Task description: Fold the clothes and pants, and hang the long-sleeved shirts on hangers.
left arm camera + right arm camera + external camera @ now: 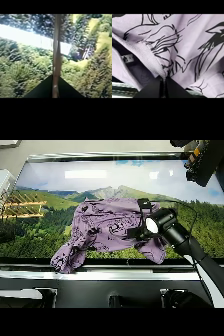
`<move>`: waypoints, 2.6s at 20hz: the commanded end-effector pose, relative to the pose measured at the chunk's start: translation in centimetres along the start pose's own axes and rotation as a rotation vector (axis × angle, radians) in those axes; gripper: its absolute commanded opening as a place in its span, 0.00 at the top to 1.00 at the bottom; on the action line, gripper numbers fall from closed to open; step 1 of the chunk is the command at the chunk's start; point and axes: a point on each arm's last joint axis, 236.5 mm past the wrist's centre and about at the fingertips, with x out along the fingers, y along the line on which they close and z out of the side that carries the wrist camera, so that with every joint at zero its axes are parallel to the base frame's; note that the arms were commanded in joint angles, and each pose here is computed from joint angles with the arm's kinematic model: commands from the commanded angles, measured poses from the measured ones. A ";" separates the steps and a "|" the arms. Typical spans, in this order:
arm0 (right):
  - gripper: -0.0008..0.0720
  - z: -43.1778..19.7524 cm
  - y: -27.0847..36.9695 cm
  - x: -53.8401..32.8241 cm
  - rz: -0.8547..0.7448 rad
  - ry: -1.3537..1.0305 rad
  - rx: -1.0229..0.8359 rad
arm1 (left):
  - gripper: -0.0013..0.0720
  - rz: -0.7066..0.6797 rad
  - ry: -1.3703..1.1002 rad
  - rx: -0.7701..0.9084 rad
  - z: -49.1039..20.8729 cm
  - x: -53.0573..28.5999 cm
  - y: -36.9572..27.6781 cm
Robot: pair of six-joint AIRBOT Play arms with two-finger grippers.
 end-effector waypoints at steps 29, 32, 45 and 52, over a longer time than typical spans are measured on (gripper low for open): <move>0.93 1.7 -2.7 -0.2 -0.109 -0.077 0.077 | 0.95 -0.389 -0.588 0.476 7.8 -30.0 -32.9; 0.93 2.0 -3.1 -0.3 -0.125 -0.091 0.125 | 0.95 -0.477 -0.466 0.585 0.5 -27.0 -37.5; 0.93 4.3 -5.5 0.7 -0.236 -0.181 0.260 | 0.95 -0.612 -0.303 0.801 -15.6 -27.0 -40.6; 0.93 4.9 -6.5 1.4 -0.284 -0.206 0.303 | 0.95 -0.654 -0.303 0.820 -16.5 -27.5 -41.1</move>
